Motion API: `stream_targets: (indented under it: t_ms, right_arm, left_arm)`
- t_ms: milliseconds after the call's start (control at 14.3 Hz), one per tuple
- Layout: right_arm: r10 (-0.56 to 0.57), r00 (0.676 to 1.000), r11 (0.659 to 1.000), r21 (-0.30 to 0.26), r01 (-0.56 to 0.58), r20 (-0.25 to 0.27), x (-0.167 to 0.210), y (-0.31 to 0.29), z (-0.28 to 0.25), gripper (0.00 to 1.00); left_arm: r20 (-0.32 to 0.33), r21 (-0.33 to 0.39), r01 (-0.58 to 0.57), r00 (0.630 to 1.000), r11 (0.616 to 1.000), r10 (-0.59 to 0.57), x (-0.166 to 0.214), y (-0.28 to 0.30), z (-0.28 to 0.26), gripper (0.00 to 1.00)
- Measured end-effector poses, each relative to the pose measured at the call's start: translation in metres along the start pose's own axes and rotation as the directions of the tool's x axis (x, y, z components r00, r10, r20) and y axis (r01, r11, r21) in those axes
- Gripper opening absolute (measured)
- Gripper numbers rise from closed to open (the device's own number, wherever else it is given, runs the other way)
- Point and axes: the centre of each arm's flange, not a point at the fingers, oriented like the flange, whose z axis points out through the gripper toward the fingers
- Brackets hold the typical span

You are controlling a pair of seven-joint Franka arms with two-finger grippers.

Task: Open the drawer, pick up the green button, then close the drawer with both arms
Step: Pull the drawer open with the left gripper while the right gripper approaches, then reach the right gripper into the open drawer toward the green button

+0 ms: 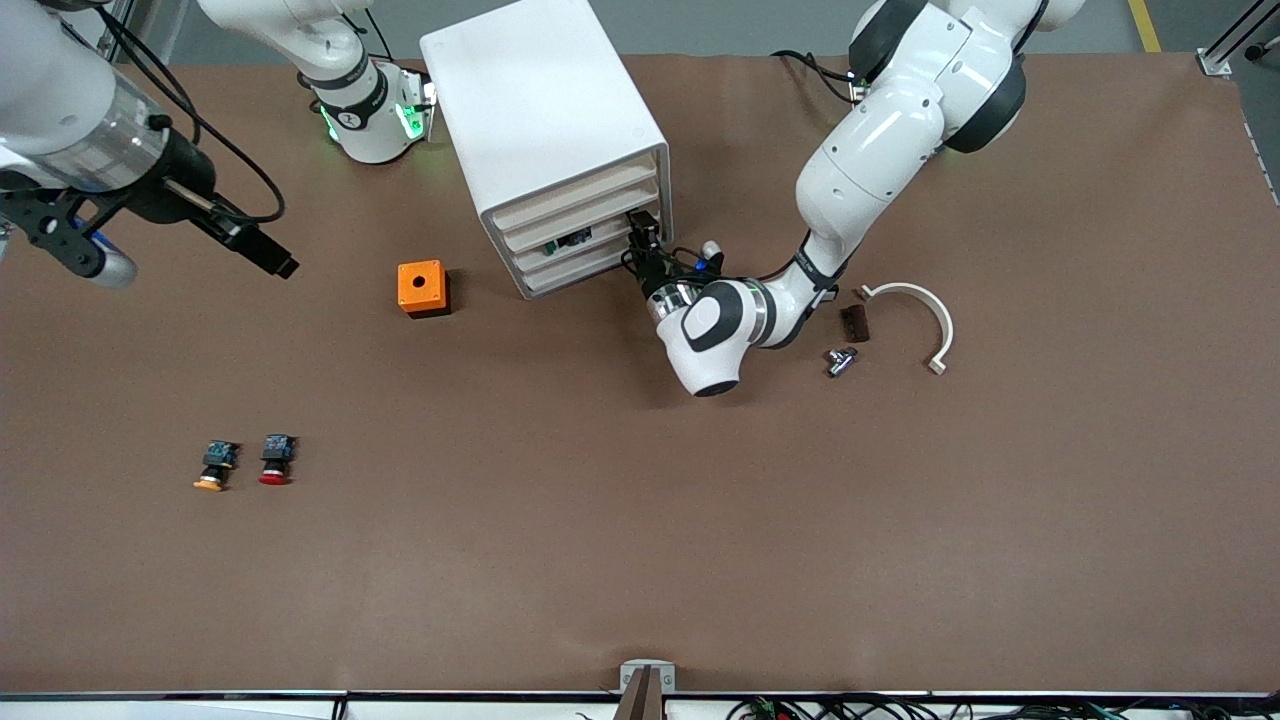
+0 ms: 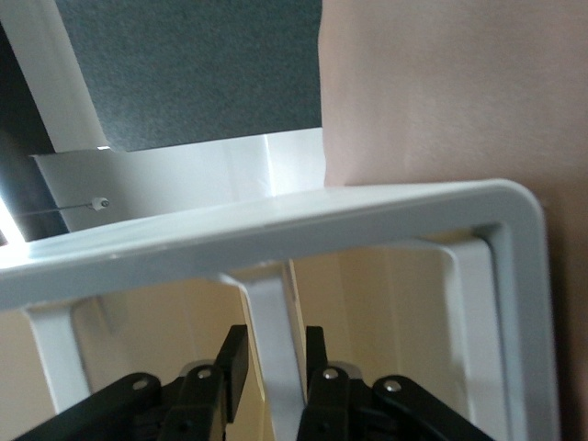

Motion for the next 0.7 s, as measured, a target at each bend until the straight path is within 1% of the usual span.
stream_targets:
  t_ms: [70,140,210,350,700]
  right_arm:
    - [0.014,1.000,1.000,0.007,-0.014,0.007,-0.005,-0.007,0.003,1.00]
    - [0.034,0.999,0.999,0.014,-0.034,0.015,-0.010,-0.014,0.006,1.00]
    - [0.055,0.998,0.998,0.018,-0.055,0.022,-0.015,-0.020,0.009,1.00]
    - [0.091,0.996,0.995,0.025,-0.092,0.022,-0.029,-0.036,0.015,1.00]
    - [0.154,0.988,0.988,0.032,-0.154,0.019,-0.070,-0.079,0.040,1.00]
  left_arm:
    - [-0.003,0.001,0.002,1.000,1.000,-0.001,0.000,0.000,0.002,0.25]
    - [-0.003,0.001,0.003,1.000,1.000,-0.003,0.001,0.001,0.002,0.20]
    - [-0.003,0.001,0.003,1.000,1.000,-0.003,0.001,0.001,0.002,0.20]
    - [-0.001,0.000,0.010,1.000,1.000,-0.010,0.002,0.003,0.002,0.10]
    - [-0.001,0.000,0.031,1.000,1.000,-0.031,0.002,0.004,0.001,0.09]
